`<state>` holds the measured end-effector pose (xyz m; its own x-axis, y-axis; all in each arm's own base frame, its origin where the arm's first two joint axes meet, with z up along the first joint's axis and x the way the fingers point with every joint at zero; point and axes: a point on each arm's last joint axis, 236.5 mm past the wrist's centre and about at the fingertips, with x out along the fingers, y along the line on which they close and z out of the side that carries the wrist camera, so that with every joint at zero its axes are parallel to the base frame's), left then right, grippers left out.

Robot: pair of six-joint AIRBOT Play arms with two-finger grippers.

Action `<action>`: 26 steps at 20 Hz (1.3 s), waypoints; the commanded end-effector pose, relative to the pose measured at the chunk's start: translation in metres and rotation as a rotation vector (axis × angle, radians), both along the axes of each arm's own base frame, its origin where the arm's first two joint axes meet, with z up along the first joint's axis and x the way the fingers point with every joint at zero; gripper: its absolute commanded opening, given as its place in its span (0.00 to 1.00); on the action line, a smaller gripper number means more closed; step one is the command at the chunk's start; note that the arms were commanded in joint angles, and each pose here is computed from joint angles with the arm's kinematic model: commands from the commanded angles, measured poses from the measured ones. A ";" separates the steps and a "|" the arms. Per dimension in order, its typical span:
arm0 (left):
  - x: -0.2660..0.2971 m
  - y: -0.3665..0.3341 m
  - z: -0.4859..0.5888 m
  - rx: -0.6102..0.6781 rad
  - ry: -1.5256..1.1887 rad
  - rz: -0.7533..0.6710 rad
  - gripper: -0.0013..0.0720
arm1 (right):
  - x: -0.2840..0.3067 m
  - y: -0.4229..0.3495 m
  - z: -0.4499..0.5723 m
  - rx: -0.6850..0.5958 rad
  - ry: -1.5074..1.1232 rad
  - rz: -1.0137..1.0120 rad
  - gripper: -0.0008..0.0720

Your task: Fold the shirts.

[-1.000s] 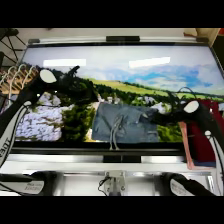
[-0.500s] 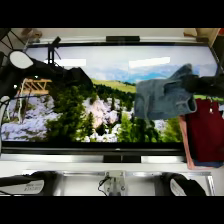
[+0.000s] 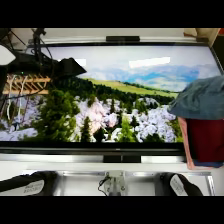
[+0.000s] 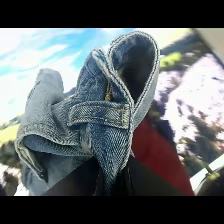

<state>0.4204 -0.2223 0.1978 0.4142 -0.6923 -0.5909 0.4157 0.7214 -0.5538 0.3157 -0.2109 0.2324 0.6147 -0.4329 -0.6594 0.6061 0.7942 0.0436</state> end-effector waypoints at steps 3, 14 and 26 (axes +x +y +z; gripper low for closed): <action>-0.001 0.000 0.004 -0.002 -0.010 0.001 0.93 | -0.057 -0.058 -0.001 0.195 -0.127 -0.301 0.18; -0.008 0.000 0.000 0.013 0.004 -0.029 0.93 | -0.199 -0.030 -0.088 0.506 0.297 -0.587 0.19; -0.007 0.002 -0.002 0.035 -0.007 -0.032 0.90 | -0.193 -0.036 -0.119 0.356 0.306 -0.427 0.88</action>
<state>0.4121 -0.2231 0.1973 0.3902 -0.6954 -0.6034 0.4435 0.7163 -0.5387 0.1086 -0.2266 0.0855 0.1300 -0.2100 -0.9690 0.9289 0.3675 0.0450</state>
